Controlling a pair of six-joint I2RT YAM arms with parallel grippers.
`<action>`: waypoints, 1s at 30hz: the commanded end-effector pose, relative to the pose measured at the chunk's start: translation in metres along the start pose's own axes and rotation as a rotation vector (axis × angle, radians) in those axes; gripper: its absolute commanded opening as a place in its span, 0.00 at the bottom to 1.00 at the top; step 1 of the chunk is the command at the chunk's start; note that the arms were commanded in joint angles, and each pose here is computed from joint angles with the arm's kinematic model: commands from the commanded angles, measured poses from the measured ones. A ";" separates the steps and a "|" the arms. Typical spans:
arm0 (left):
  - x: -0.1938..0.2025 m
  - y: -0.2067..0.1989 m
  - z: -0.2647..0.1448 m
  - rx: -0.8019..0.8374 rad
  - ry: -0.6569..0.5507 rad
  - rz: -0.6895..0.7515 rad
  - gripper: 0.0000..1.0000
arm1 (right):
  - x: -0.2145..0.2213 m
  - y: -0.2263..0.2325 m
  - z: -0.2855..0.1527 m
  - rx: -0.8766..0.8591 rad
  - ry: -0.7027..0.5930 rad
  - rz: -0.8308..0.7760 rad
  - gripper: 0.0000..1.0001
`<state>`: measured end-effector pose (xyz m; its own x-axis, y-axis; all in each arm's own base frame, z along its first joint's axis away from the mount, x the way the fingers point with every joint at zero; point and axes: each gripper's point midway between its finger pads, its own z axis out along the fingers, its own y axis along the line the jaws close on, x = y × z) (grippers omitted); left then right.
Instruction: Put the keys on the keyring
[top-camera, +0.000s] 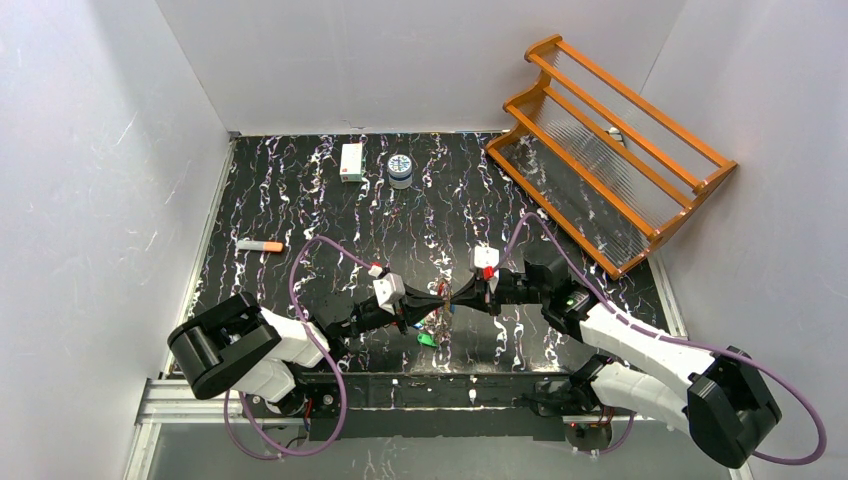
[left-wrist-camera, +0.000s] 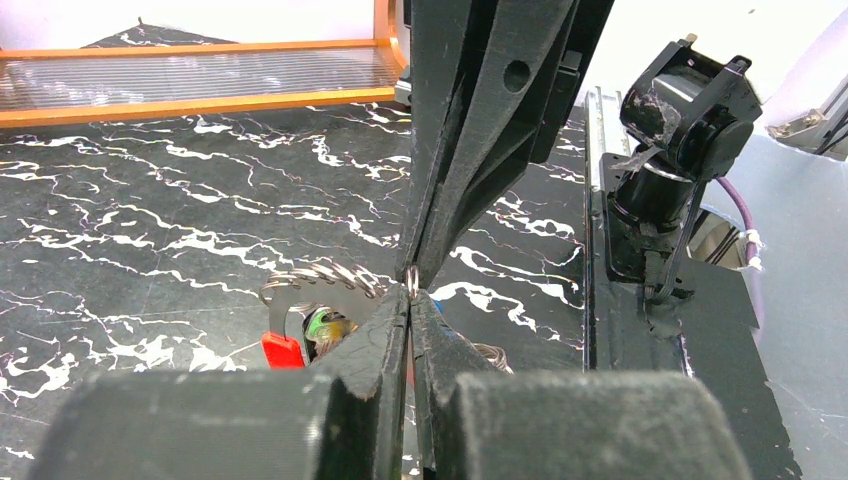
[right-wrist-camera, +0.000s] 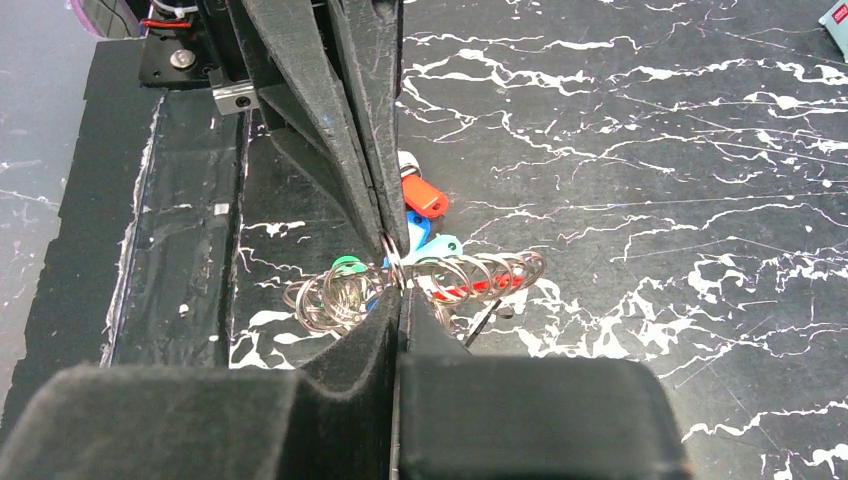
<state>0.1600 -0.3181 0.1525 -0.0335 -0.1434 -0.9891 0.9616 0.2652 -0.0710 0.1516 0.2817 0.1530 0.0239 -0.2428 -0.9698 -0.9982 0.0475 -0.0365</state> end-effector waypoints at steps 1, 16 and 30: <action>-0.057 -0.007 0.003 0.029 -0.209 0.086 0.00 | -0.008 -0.010 0.001 0.032 -0.017 -0.011 0.02; -0.062 -0.006 0.001 0.019 -0.225 0.094 0.00 | 0.020 -0.008 0.010 -0.006 0.076 0.070 0.01; -0.063 -0.004 -0.003 -0.002 -0.229 0.095 0.00 | 0.024 -0.004 0.013 -0.034 0.071 0.088 0.06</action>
<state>0.1588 -0.3135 0.1437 -0.0544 -0.1170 -0.9916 0.9567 0.2783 -0.0853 0.1529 0.2880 0.1251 -0.0668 -0.3061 -0.9496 -0.9977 0.0271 0.0615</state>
